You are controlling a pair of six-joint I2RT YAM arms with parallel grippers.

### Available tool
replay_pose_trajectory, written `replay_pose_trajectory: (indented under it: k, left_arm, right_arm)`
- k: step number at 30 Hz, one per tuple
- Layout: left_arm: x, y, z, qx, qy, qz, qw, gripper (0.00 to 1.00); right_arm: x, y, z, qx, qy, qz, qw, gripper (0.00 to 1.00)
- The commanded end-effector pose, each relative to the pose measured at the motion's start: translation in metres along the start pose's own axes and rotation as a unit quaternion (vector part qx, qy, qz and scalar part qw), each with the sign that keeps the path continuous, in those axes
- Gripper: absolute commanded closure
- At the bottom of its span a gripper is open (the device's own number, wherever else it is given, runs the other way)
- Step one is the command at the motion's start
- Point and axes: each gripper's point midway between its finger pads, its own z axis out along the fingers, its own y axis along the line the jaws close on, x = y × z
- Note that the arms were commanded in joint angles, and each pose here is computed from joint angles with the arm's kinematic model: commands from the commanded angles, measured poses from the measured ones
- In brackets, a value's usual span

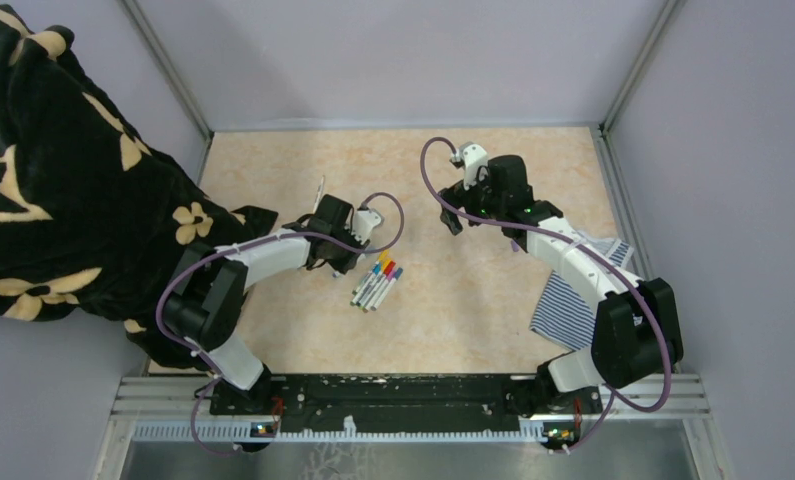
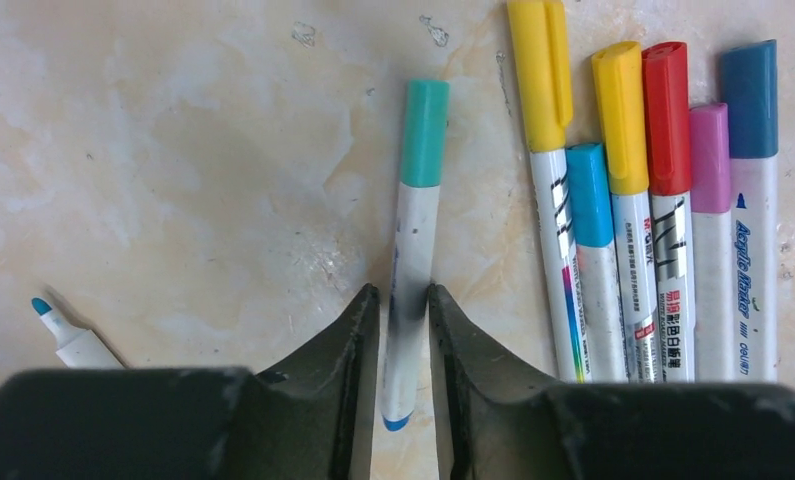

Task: Open the pen caps
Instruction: Pick up the pen from the center of the board.

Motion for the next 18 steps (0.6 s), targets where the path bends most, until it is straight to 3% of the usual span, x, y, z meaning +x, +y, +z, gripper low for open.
replay_pose_trajectory:
  k: [1, 7, 18]
  left_arm:
    - [0.011, 0.002, 0.007, -0.010, 0.027, 0.001, 1.000, 0.75]
    - [0.010, 0.003, 0.006, -0.013, 0.026, 0.000, 1.000, 1.00]
    - [-0.013, 0.010, -0.011, -0.026, -0.019, 0.014, 0.999, 1.00]
  right_arm:
    - [-0.025, 0.000, -0.010, 0.008, -0.046, -0.011, 0.999, 0.07]
    - [-0.020, 0.004, -0.005, -0.006, -0.038, 0.002, 0.999, 0.05]
    - [-0.013, 0.011, 0.001, -0.044, -0.028, 0.045, 0.998, 0.02]
